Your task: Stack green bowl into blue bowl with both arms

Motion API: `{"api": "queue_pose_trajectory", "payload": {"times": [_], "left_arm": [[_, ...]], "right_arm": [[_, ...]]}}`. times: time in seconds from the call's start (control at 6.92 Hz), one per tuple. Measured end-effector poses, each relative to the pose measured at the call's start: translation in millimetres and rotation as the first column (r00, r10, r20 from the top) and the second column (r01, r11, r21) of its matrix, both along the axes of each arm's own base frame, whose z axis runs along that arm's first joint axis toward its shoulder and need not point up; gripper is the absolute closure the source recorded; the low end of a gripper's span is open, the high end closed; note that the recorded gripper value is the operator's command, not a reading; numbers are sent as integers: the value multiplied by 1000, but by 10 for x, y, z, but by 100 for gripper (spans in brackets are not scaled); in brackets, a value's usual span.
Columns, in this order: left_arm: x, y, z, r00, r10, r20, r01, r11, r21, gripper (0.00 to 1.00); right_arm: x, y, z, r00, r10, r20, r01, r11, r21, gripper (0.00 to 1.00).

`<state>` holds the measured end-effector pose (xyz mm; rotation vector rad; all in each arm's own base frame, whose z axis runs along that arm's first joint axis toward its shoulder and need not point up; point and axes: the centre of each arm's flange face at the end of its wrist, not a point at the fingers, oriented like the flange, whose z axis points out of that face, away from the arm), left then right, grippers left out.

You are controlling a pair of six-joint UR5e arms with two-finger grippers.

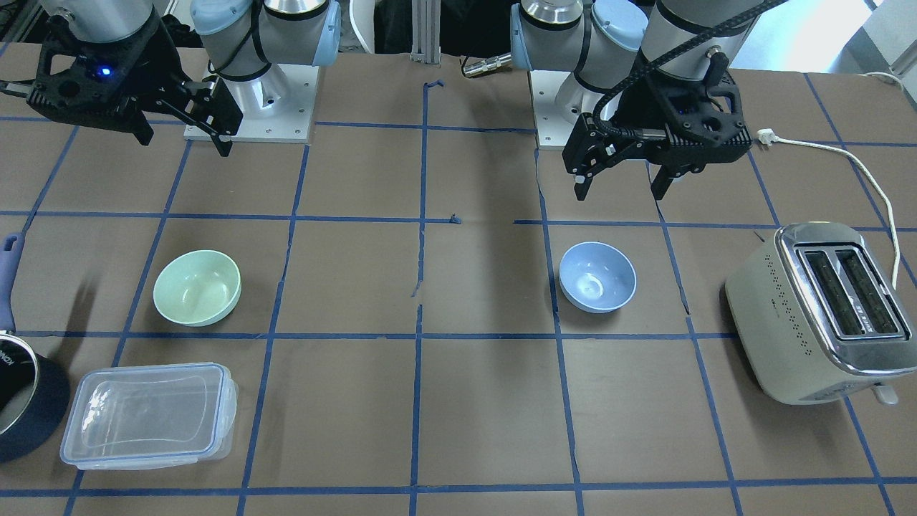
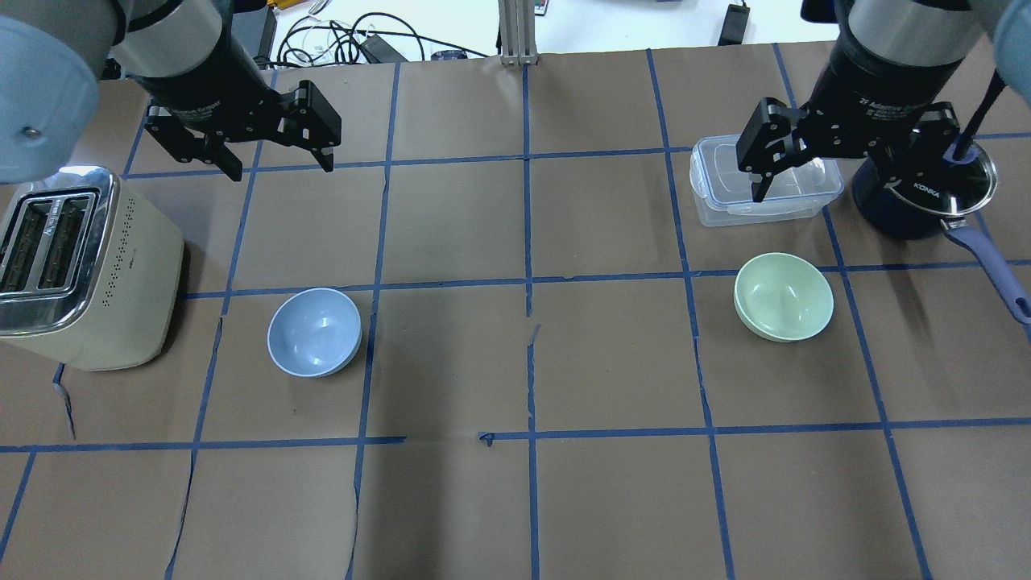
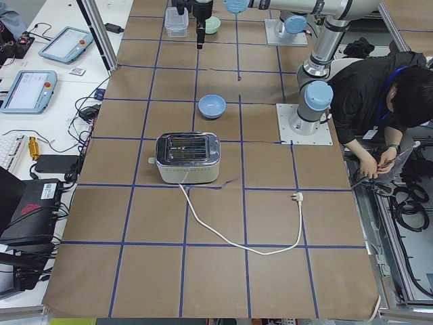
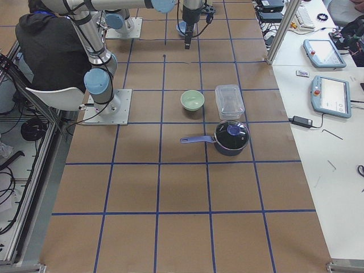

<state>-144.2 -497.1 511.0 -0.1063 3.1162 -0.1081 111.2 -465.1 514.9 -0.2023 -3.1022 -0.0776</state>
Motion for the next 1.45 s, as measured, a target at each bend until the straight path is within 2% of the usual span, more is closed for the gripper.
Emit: {"api": "queue_pose_trajectory", "payload": {"times": [1.45], "left_arm": [[17,20,-6,1000,-11,6,11,1000,2,0]], "right_arm": [[30,64,-5,1000,8,18,-8,1000,1,0]]}}
